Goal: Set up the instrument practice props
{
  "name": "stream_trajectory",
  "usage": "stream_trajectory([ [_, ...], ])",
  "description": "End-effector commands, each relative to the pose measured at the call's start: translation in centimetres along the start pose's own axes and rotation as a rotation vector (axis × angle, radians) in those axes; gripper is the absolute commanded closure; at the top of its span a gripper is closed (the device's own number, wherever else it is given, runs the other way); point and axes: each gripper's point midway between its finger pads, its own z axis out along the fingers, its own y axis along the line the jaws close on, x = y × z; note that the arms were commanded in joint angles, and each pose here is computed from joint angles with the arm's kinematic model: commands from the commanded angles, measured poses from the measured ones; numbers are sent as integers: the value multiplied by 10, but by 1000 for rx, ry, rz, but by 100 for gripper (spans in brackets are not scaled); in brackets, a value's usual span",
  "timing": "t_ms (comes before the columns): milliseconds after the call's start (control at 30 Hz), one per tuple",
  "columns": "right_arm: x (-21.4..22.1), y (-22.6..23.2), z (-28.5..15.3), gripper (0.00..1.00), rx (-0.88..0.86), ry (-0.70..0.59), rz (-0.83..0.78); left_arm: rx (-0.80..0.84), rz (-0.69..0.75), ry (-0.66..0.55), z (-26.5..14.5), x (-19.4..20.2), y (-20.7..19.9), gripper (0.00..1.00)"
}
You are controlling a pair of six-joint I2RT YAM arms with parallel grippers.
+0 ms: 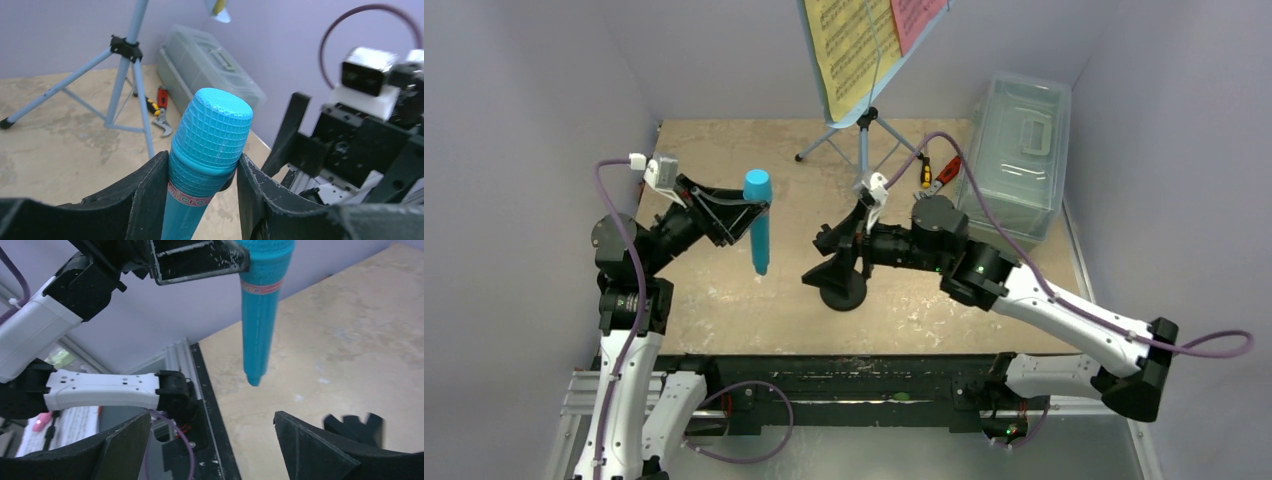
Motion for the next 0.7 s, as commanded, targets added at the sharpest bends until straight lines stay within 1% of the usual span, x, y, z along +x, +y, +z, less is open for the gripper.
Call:
stream_trajectory([
  [0, -45, 41, 23, 4, -191, -171, 62, 188, 29, -95, -6, -36, -52, 100],
  [67, -52, 43, 34, 5, -210, -203, 79, 213, 12, -101, -8, -37, -59, 100],
  [267, -56, 32, 61, 9, -191, -248, 97, 253, 2, -81, -9, -36, -71, 100],
  [367, -63, 23, 67, 14, -151, -283, 104, 278, -7, -74, -10, -34, -77, 100],
  [533, -63, 19, 74, 24, -147, -303, 127, 327, -19, -73, -12, -36, -88, 100],
  [667, -63, 21, 77, 26, -166, -314, 137, 347, -27, -59, -11, -35, -91, 100],
])
